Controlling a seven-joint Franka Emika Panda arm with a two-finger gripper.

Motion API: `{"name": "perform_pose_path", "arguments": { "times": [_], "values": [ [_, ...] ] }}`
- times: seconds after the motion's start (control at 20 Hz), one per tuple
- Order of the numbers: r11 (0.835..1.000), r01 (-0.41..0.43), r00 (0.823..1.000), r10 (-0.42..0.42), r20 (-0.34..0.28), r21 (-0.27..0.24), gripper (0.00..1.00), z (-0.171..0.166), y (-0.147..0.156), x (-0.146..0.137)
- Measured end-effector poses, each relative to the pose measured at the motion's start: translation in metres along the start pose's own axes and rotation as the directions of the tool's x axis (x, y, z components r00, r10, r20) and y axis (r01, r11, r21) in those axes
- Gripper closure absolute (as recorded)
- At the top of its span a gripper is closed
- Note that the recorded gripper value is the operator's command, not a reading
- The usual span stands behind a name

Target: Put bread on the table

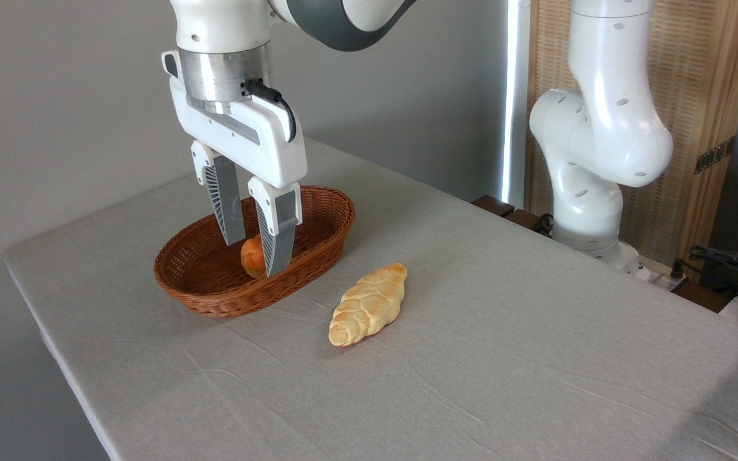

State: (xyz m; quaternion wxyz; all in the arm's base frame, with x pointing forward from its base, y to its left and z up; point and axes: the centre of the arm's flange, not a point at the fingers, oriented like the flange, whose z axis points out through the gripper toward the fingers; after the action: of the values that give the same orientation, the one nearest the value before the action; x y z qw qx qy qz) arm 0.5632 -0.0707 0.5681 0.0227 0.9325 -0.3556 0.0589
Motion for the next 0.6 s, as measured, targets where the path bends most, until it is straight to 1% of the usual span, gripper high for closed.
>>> {"name": "perform_pose_path", "arguments": {
  "times": [0.25, 0.45, 0.6],
  "values": [
    [1.0, -0.009, 1.0, 0.009, 0.002, -0.002, 0.0, 0.001, 0.005, 0.004],
    [1.0, -0.017, 1.0, 0.017, 0.023, -0.018, 0.0, 0.004, 0.01, 0.005],
    [1.0, -0.023, 0.999, 0.023, 0.025, -0.021, 0.0, 0.005, 0.013, 0.007]
  ]
}}
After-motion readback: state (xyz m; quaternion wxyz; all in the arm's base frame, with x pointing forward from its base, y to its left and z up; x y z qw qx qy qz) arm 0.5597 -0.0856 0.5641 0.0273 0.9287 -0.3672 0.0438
